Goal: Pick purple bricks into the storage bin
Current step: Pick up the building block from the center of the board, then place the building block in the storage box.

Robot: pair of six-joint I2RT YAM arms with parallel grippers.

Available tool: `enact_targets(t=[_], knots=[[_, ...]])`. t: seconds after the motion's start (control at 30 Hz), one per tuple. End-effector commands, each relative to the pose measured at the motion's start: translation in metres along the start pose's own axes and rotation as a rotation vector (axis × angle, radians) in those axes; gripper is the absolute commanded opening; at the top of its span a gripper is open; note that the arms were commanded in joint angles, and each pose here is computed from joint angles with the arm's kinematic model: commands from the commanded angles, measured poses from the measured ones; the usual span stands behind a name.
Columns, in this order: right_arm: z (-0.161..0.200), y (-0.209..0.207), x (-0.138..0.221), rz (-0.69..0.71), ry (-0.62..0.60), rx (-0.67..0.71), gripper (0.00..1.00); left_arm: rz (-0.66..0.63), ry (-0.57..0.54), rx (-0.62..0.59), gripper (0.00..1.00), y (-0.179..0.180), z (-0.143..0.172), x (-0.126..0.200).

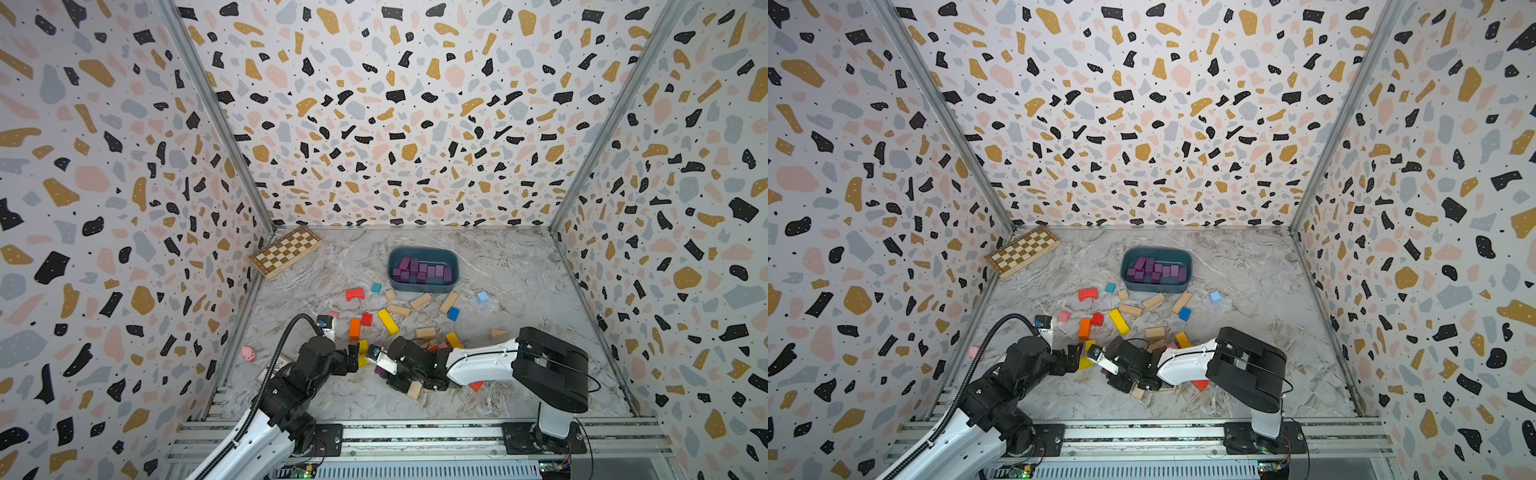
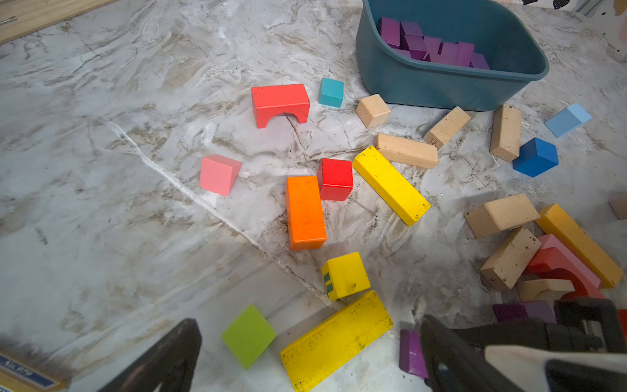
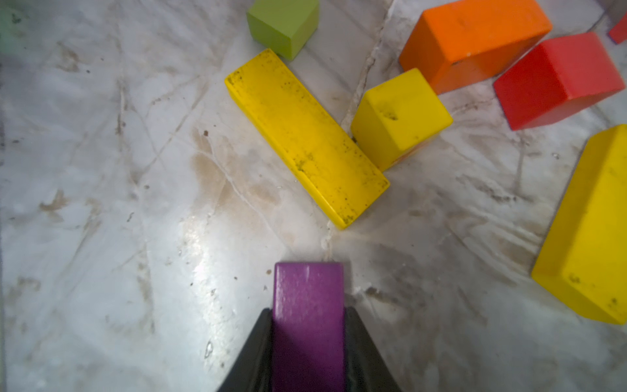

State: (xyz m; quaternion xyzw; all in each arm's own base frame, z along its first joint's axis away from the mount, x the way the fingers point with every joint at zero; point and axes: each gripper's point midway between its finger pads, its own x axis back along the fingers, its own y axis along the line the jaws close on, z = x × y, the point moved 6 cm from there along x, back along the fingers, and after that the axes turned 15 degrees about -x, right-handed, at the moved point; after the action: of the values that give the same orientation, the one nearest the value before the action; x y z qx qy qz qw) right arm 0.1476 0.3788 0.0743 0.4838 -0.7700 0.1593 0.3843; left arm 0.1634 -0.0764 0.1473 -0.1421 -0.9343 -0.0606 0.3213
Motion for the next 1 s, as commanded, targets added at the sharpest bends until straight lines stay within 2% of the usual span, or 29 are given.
enact_targets(t=[0.0,0.2,0.4,0.63,0.8,0.97], knots=[[-0.025,-0.005,0.019,0.015,-0.041,0.026,0.23,0.002,-0.062,0.015,0.99,0.0,-0.013,0.004],[-0.068,-0.024,0.051,0.014,-0.161,0.039,0.01,0.01,-0.068,0.011,0.99,-0.001,-0.013,0.005],[-0.107,-0.075,0.09,0.081,-0.273,0.04,0.0,0.017,-0.077,0.01,0.99,-0.001,-0.012,0.007],[-0.152,-0.167,0.142,0.216,-0.423,0.053,0.0,0.032,-0.086,0.005,0.99,-0.003,-0.013,0.007],[-0.174,-0.23,0.15,0.267,-0.379,0.03,0.0,0.041,-0.081,-0.002,0.99,-0.004,-0.013,0.006],[-0.174,-0.27,0.135,0.218,-0.273,0.167,0.0,0.048,-0.085,-0.006,0.99,-0.005,-0.014,0.006]])
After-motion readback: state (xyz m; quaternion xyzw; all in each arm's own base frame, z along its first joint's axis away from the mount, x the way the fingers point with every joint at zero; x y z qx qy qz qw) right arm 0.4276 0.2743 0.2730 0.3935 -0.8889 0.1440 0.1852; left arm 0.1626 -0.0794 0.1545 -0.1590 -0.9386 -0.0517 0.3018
